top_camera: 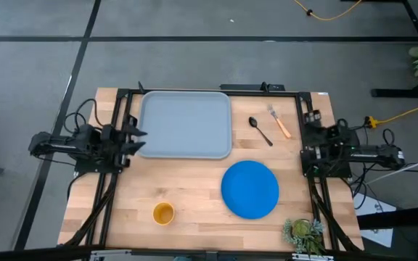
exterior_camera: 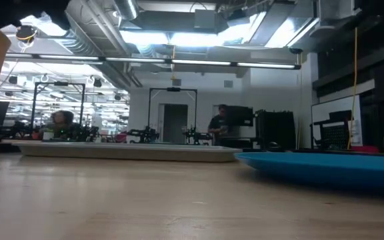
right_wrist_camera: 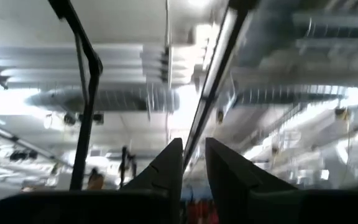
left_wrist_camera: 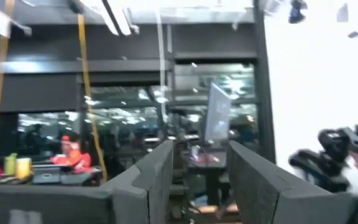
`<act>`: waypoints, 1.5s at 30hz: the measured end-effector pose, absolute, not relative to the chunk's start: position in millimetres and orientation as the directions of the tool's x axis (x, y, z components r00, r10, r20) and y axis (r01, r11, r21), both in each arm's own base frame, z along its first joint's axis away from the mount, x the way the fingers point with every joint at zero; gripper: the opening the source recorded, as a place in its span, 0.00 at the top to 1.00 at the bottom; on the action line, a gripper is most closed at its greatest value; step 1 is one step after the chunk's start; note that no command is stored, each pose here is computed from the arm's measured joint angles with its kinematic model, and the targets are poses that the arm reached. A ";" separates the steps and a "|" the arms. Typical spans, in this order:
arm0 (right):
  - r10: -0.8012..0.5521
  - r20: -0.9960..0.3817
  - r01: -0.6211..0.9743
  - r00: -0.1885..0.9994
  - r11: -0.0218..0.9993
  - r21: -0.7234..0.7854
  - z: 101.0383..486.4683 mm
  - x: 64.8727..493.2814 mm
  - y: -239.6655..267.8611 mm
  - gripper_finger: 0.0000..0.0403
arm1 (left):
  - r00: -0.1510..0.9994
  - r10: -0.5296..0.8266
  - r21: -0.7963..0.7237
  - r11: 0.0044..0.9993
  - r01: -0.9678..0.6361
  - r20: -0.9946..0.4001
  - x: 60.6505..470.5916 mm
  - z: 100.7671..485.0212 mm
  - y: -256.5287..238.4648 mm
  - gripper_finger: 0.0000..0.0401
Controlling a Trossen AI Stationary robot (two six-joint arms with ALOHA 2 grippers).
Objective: Pick and place plate/cup/fork/spoon on tray
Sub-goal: Put the yellow cup on the gray tray
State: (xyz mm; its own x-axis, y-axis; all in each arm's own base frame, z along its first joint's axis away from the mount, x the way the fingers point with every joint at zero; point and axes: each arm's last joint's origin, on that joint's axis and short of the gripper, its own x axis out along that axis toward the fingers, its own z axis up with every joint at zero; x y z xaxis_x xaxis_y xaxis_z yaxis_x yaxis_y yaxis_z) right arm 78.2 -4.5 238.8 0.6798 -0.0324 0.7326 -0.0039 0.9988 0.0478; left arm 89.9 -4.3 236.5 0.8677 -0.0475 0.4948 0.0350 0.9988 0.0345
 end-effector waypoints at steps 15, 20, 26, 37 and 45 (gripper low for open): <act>-0.054 0.466 -0.061 0.883 0.972 0.227 212.7 114.7 -7.0 0.81 | 0.928 -0.292 -0.048 0.956 0.289 -0.232 163.4 285.1 -29.9 0.64; -0.056 0.333 -0.036 0.941 0.964 0.264 199.8 120.6 -7.3 0.82 | 0.779 -0.297 -0.096 0.951 0.295 -0.552 176.3 298.0 -44.2 0.64; -0.058 0.220 -0.017 0.974 0.946 0.324 188.9 123.8 -7.5 0.81 | 0.680 -0.384 -0.091 0.900 0.425 -0.624 192.3 306.9 -77.6 0.64; -0.059 0.143 0.005 0.988 0.936 0.352 181.4 125.1 -7.6 0.81 | 0.494 -0.265 -0.141 0.952 0.272 -0.828 211.7 251.1 -127.0 0.64; -0.060 0.098 0.021 0.993 0.935 0.353 177.1 125.7 -7.7 0.81 | 0.400 -0.227 -0.161 0.968 0.191 -0.888 218.2 224.4 -143.8 0.64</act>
State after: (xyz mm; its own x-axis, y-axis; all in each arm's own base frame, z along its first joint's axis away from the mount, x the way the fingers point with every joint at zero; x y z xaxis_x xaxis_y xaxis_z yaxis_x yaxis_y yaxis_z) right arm 125.7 -7.7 177.1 0.9934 -0.0596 0.0984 0.0211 0.9353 0.3531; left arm 218.2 -143.8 224.4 0.3999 -0.2267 -0.8881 0.1911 0.9683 -0.1612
